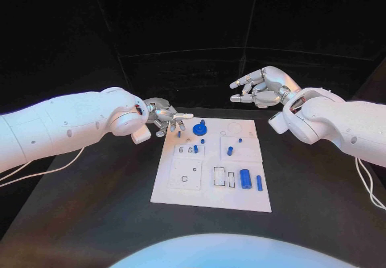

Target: Assemble the parts on the task board

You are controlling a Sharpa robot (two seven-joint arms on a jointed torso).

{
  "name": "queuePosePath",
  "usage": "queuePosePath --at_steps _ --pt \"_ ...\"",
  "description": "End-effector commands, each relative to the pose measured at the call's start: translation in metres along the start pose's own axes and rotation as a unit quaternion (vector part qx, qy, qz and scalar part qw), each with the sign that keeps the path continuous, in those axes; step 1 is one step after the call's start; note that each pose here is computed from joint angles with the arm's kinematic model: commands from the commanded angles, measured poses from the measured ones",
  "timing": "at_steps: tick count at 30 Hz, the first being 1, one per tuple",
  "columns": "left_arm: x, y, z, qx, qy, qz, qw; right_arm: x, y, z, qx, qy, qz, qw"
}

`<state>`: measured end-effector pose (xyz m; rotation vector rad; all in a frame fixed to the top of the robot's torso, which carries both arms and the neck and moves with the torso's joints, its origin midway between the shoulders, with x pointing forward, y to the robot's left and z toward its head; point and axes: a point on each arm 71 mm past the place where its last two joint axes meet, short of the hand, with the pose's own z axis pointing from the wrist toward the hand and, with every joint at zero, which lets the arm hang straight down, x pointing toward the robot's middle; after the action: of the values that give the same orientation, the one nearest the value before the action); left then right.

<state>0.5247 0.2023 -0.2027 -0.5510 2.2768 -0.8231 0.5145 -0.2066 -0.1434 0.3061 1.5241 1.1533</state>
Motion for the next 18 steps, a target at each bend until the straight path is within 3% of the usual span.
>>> queuePosePath --at_steps 1,7,18 --pt "-0.0004 0.0039 0.0053 -0.092 0.003 0.103 0.99 -0.008 0.0 0.001 0.006 -0.029 0.031 0.999" --pt "0.0046 -0.0124 0.0187 -0.115 -0.011 0.155 0.981 -0.011 0.001 0.002 0.01 -0.034 0.029 0.999" --pt "0.0158 -0.0358 0.0387 -0.117 -0.008 0.168 0.979 -0.013 0.001 0.004 0.018 -0.035 0.021 0.999"
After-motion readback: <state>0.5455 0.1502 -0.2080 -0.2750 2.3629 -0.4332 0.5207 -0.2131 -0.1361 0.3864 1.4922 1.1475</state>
